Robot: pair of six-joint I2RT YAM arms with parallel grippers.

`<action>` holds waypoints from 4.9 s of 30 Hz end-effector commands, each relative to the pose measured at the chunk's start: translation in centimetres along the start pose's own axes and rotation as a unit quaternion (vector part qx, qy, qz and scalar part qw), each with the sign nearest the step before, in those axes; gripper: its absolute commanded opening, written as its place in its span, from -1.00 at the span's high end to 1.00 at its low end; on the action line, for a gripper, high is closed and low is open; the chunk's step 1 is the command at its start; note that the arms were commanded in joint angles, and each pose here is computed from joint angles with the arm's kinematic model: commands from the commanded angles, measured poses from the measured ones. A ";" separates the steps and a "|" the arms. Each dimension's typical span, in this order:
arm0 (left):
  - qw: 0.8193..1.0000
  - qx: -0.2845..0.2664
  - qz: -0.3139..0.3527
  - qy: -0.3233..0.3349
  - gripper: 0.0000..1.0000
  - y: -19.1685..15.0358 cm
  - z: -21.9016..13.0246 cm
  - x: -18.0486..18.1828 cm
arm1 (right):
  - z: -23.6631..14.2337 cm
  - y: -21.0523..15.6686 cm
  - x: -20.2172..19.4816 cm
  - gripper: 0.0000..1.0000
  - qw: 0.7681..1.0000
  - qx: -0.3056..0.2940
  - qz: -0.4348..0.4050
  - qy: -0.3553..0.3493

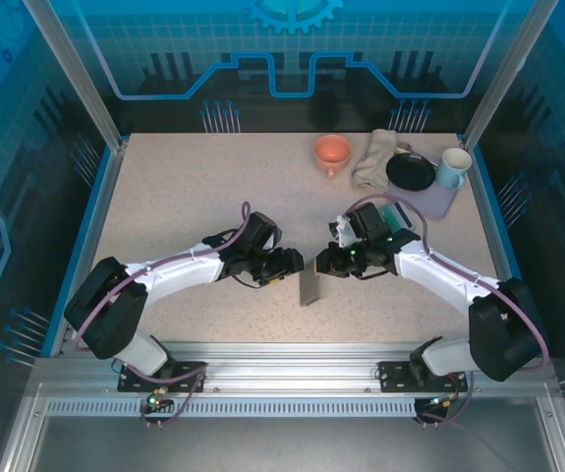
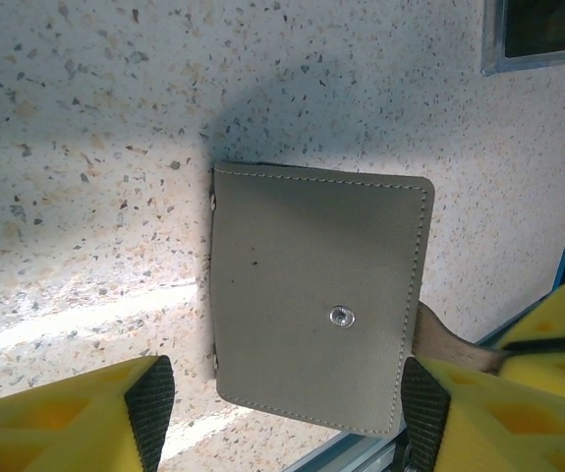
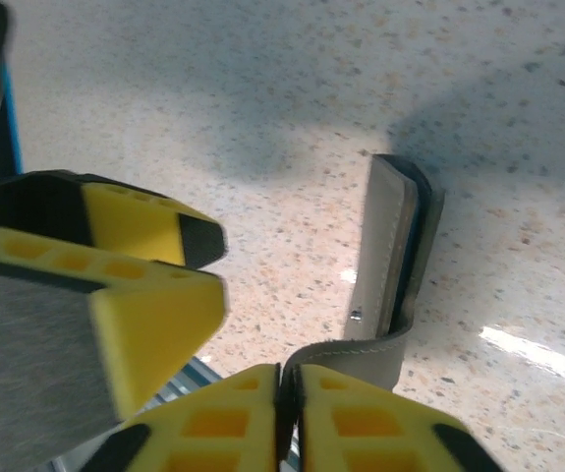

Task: Put the credit cards into the card holder
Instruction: Open the button on the card holder, then move the storage box to the center of the table, then pick up the credit card from the storage box.

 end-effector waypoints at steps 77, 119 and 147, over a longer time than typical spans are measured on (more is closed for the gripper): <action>0.999 -0.031 -0.026 0.012 -0.59 6.4 -0.9 1.4 | 2.2 16.6 -2.1 -0.84 0.998 -0.004 -0.066 0.019; 0.982 -0.125 -0.124 0.068 -0.71 5.0 -5.1 7.3 | 6.3 12.3 0.5 -0.03 0.820 -0.027 -0.362 -0.442; 0.983 -0.114 -0.127 0.067 -0.70 4.9 -4.7 7.3 | 4.9 12.0 1.2 0.71 0.821 -0.041 -0.364 -0.437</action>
Point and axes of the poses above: each hand's point on the last joint's axis, 136 mm out from that joint toward the fingers, its own z axis out along the fingers, its own x axis along the line the jaws close on, y = z × x, the point moved 3 cm from there along -z, back along the fingers, and after that the axes turned 8 degrees about z, right-handed, at the moved point
